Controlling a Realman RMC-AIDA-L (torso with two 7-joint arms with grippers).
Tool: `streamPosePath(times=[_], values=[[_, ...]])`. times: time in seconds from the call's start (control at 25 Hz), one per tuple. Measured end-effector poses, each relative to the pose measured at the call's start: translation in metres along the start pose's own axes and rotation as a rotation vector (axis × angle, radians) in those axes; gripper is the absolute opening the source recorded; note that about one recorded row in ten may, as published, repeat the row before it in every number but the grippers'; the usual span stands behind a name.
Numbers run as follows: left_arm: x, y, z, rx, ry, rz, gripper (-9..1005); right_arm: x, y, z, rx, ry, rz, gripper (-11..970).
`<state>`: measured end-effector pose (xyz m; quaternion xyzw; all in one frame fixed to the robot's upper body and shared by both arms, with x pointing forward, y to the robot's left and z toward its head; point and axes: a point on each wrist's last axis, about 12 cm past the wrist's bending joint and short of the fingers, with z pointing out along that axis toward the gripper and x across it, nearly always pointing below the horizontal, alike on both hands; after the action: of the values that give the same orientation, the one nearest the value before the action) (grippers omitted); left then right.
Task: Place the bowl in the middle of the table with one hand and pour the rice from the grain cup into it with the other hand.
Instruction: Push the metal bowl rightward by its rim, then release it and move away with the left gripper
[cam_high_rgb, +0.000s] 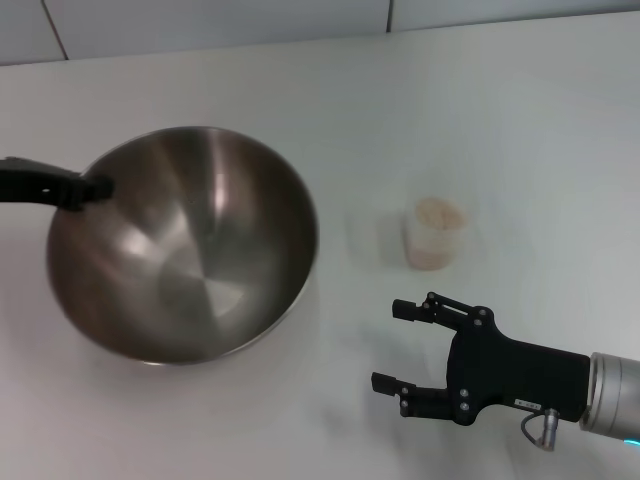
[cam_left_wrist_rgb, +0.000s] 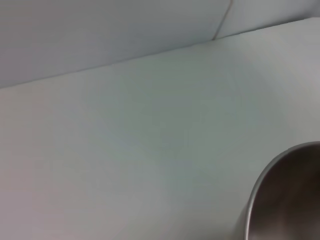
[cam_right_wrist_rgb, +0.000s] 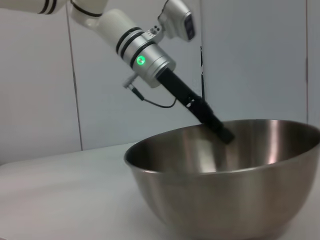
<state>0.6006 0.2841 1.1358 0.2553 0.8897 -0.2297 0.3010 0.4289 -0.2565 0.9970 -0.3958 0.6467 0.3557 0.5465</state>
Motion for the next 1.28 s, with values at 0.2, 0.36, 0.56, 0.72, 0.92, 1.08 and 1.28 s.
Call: streamPosePath(times=[0.2,0.36,0.56,0.72,0.92,1.08,1.28], values=[[-0.019,-0.01,0.015,0.039,0.002,0.034,29,-0.001,-0.001,0.001,-0.003,-0.001,0.0,832],[-0.031,-0.014,0.03,0.043,-0.005,0.045,29,-0.001,-0.001,0.001,-0.005,-0.002,0.0,832],[-0.034,-0.016,0.042,0.042,0.002,0.062,28,-0.001,-0.001,0.001,-0.008,-0.005,0.0,832],[-0.032,-0.018,0.047,0.045,0.021,0.095,28,-0.002,-0.001,0.002,-0.009,-0.007,0.0,832],[-0.032,-0.017,0.043,0.032,0.011,0.129,28,-0.002,-0.001,0.002,-0.01,-0.007,-0.001,831],[-0.033,-0.014,0.032,0.016,-0.006,0.163,101,-0.002,-0.001,0.002,-0.008,-0.006,-0.002,831],[-0.021,-0.015,0.002,0.03,-0.013,0.294,288,-0.002,-0.003,0.0,0.029,-0.016,0.005,831]])
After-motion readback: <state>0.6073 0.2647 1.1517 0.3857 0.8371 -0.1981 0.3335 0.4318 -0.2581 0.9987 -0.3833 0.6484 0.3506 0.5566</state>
